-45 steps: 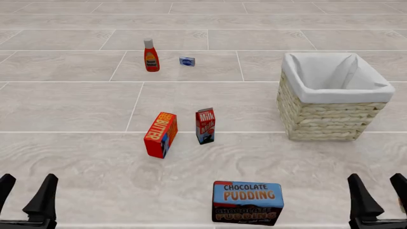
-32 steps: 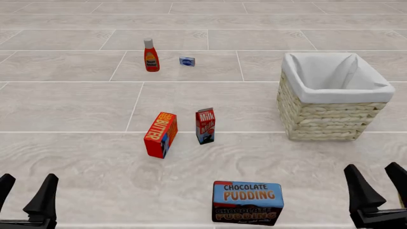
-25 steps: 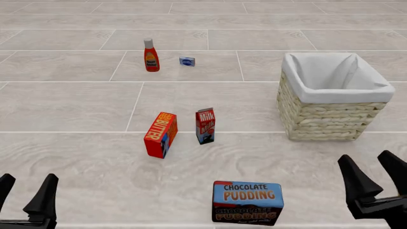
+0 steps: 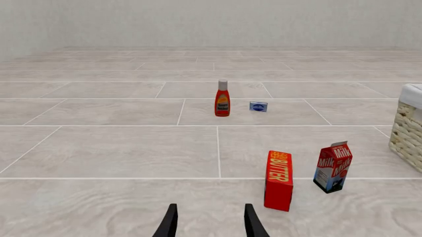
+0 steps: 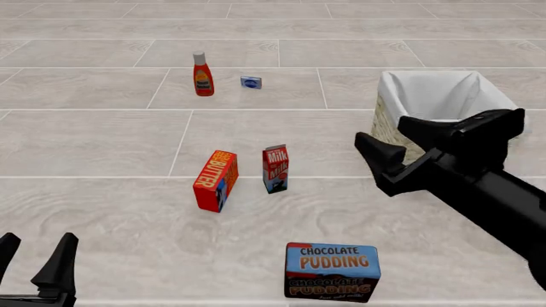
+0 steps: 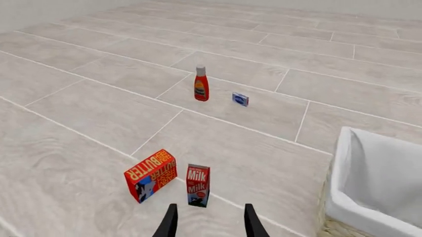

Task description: Pick the milk and place it in the basket.

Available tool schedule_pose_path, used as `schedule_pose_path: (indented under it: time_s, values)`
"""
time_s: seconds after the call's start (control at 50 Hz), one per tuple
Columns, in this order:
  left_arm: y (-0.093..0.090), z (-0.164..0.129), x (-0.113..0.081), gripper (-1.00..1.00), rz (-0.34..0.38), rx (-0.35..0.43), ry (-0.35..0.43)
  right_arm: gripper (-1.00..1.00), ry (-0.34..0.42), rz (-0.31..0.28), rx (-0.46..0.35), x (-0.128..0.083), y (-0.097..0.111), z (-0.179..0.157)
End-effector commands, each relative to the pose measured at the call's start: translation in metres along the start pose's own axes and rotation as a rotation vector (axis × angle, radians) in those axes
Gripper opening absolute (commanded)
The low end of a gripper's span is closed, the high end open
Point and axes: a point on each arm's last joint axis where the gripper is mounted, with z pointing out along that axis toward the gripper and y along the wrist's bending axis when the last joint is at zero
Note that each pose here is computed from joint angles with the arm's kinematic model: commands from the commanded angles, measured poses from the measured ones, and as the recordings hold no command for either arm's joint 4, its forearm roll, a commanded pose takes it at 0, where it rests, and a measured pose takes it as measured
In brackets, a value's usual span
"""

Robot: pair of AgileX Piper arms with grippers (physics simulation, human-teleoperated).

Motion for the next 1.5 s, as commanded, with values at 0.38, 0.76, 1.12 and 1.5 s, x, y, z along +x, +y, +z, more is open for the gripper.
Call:
schedule_pose_path:
  time_s: [0.38,0.76,1.12,1.5]
  values:
    - [0.000,0.000,0.000,1.00,0.000,0.000,0.000,1.00,0.217,-0.004,-0.098,0.015,0.039,0.180]
    - [0.000,0.000,0.000,1.00,0.000,0.000,0.000,1.00,0.286,0.017,-0.050,0.044,0.024,0.224]
    - [0.000,0.000,0.000,1.00,0.000,0.000,0.000,1.00,0.339,0.058,-0.044,0.074,0.026,0.247]
    - [0.000,0.000,0.000,1.00,0.000,0.000,0.000,1.00,0.375,0.080,-0.028,0.099,0.021,0.257]
